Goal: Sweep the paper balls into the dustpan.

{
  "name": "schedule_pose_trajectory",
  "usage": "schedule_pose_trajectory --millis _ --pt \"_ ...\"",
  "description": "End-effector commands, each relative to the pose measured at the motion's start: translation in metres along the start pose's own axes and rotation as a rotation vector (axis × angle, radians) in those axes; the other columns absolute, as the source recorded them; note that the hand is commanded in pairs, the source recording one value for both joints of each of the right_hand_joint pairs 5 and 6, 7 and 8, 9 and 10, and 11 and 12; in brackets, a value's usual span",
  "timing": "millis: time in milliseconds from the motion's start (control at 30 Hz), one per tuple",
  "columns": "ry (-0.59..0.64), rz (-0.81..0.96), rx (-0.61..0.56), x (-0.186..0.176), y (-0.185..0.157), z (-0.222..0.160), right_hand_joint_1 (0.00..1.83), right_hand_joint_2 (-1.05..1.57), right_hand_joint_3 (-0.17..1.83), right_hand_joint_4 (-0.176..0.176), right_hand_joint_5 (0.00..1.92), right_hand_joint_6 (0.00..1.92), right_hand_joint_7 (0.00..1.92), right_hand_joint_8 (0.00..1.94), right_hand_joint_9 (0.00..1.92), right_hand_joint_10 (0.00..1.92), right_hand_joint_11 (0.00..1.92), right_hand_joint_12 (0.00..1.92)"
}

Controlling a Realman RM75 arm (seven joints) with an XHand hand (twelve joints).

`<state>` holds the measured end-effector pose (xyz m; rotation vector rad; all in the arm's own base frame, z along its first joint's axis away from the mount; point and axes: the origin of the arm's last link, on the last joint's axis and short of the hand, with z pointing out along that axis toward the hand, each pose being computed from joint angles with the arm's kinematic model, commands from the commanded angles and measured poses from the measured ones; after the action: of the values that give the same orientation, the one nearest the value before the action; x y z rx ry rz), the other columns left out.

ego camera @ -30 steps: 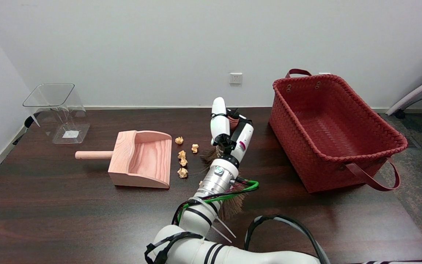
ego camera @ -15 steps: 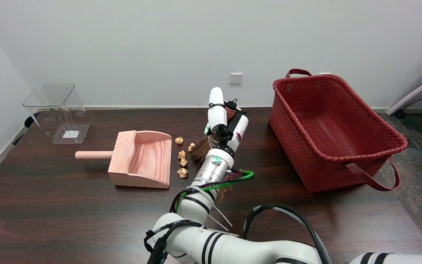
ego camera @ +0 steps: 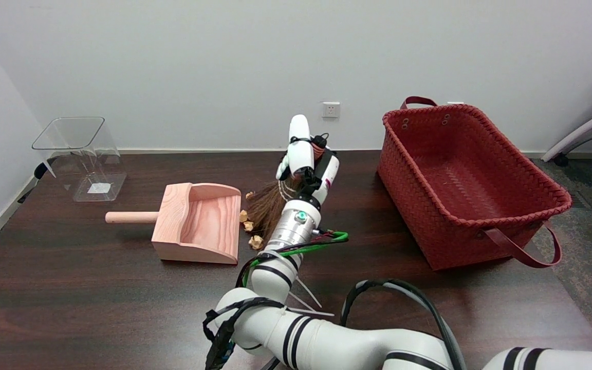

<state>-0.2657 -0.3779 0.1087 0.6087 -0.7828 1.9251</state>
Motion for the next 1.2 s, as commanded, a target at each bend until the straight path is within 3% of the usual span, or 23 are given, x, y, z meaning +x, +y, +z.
schedule_pose_trajectory --millis 33,533,767,1000,1200 --pt "-0.033 0.143 -0.029 -0.007 0.002 0.005 0.53 1.57 -0.17 0.000 1.92 1.92 1.92 1.92 1.92 1.92 1.92 1.92" --pt "-0.069 0.293 -0.048 -0.012 0.003 0.004 0.53 1.57 -0.17 0.000 1.92 1.92 1.92 1.92 1.92 1.92 1.92 1.92" --pt "-0.178 0.324 0.015 -0.019 -0.014 0.009 0.53 1.57 -0.17 0.000 1.92 1.92 1.92 1.92 1.92 1.92 1.92 1.92" --pt "-0.265 0.184 0.078 -0.022 -0.038 0.018 0.55 1.57 -0.17 0.000 1.92 1.92 1.92 1.92 1.92 1.92 1.92 1.92" --pt "-0.295 -0.056 0.161 -0.018 -0.047 0.031 0.57 1.57 -0.17 0.000 1.92 1.92 1.92 1.92 1.92 1.92 1.92 1.92"
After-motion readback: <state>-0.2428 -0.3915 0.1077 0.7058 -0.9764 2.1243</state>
